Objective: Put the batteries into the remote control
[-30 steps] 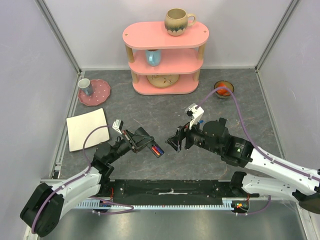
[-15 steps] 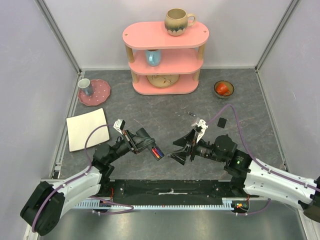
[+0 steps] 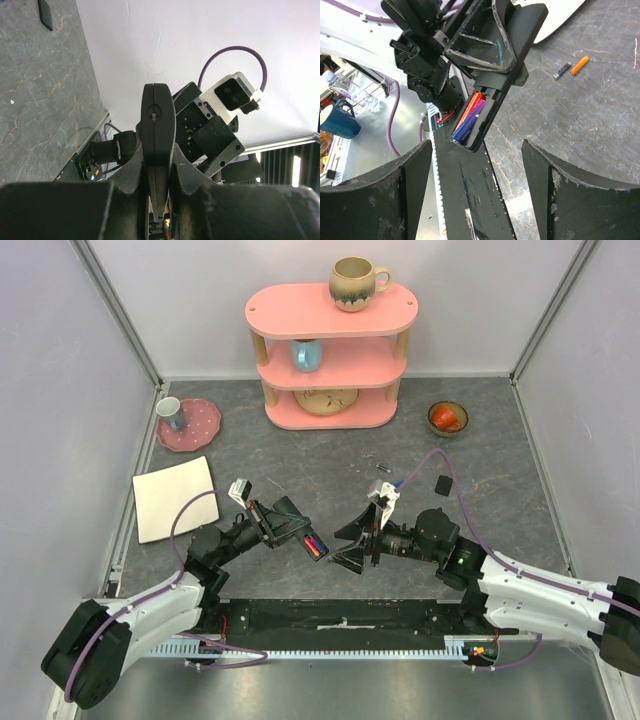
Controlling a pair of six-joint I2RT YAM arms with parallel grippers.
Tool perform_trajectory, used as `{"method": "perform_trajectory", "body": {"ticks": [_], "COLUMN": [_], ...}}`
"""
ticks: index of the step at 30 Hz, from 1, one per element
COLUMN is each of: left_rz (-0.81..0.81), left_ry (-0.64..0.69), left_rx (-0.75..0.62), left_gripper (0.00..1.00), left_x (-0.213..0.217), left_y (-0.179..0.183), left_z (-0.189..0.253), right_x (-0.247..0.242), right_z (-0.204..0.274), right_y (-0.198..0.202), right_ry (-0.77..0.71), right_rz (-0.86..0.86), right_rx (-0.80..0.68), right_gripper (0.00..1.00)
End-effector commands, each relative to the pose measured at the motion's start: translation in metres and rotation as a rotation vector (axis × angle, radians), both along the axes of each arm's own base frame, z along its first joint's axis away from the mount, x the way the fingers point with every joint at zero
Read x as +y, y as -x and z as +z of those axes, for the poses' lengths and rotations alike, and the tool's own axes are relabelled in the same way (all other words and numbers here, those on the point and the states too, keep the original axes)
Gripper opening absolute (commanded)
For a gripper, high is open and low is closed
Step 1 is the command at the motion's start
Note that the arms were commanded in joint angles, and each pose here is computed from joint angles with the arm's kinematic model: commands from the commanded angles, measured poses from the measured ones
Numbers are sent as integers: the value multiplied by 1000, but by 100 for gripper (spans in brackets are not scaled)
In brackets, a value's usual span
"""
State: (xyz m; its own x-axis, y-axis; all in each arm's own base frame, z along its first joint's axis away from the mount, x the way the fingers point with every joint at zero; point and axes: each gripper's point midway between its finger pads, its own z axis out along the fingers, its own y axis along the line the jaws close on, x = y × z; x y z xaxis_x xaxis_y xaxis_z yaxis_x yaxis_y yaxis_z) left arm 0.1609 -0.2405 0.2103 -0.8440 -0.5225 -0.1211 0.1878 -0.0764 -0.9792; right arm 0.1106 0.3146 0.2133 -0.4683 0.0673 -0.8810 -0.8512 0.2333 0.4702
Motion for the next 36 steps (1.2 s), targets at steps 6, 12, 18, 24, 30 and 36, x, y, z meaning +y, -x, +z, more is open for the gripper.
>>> {"method": "perform_trajectory", "body": {"ticks": [6,12,18,24,30,36], "left_rz": [-42,-41,-46,-46,-48,-53], "left_ry": [38,37,42,46,46,46], "left_rx": [-33,-33,-45,-62,-73,-89], "left_gripper": [2,2,2,2,2,2], "left_x": [-2,-1,0,1,2,3], "left_y": [7,9,11,14,16,20], "left_z": [17,15,17,20,20,21], "right_x": [9,10,13,16,20,23], "right_z": [13,13,7,4,0,2], "right_y": [-11,-15,-19,-23,-26,-31], "right_ry": [-35,-31,-12,-8,-14,-42], "right_rz": [-23,-36,-42,-50,-54,-62], "right_rx": [-32,-28,-3,28,78,116], "right_gripper": [75,73,72,69,65,59]}}
